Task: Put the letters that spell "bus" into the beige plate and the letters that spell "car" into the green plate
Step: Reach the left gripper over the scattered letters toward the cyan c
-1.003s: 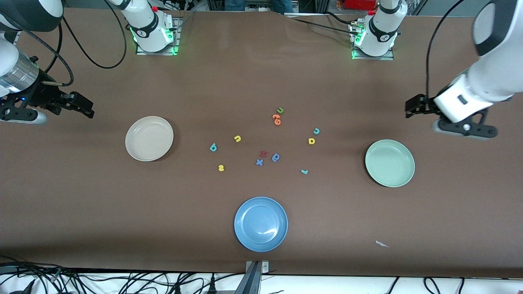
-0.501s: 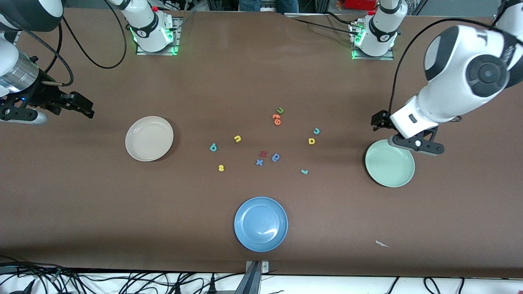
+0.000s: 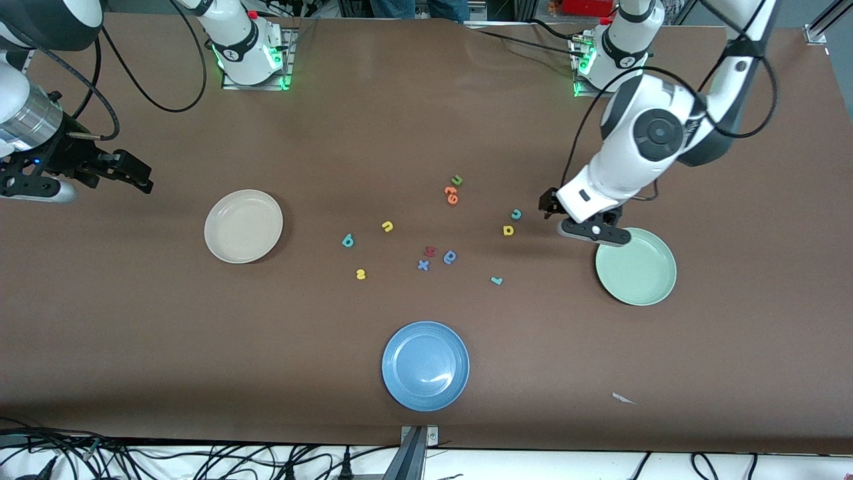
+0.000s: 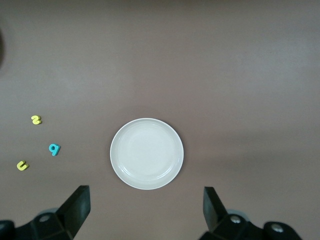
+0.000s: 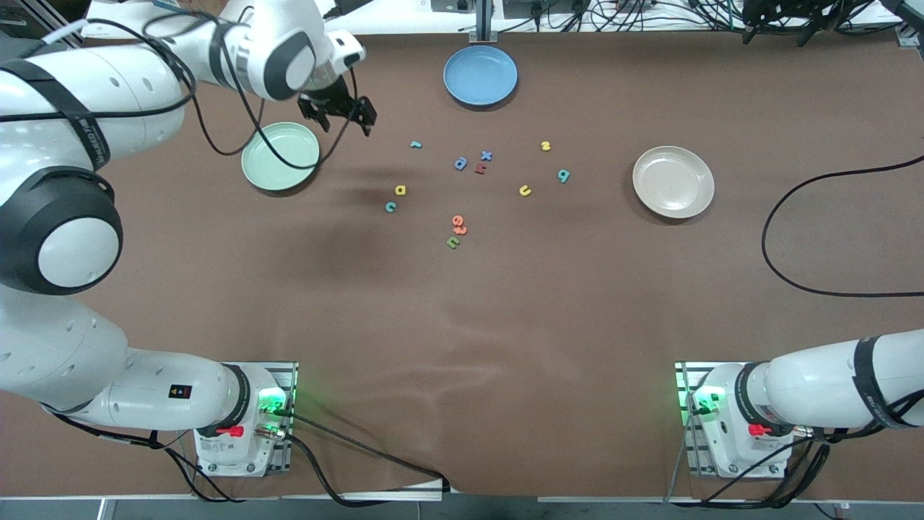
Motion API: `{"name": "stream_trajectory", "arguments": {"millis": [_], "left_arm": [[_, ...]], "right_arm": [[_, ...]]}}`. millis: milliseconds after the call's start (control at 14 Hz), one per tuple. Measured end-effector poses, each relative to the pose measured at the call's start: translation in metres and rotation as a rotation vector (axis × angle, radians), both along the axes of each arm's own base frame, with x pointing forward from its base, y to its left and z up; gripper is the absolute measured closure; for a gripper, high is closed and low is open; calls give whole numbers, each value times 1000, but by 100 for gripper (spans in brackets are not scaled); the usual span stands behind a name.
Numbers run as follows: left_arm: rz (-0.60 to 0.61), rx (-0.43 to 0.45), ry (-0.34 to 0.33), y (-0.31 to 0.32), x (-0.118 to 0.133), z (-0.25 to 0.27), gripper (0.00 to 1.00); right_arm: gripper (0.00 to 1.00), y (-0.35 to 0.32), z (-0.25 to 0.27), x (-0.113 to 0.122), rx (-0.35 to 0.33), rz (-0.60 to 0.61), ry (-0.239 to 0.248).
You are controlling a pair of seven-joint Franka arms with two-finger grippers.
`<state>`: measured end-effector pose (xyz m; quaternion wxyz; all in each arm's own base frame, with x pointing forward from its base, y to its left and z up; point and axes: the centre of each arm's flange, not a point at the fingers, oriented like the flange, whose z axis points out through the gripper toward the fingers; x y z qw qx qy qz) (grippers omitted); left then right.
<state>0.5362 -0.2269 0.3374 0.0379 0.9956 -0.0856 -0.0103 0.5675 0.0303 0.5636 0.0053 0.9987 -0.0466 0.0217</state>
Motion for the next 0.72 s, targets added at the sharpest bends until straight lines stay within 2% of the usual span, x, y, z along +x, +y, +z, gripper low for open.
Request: {"name": "stream_trajectory", "arguments": {"millis": [143, 430, 716], "left_arm": [[-8, -6, -17, -17, -16, -32, 0], [-18, 67, -64, -49, -34, -93, 0], [-27, 91, -39, -57, -44, -139, 1]], "right_arm": [[0, 4, 0, 0, 0, 8, 1], [0, 15, -4, 0, -1, 25, 9], [0, 21, -5, 0, -1, 36, 12]]}}
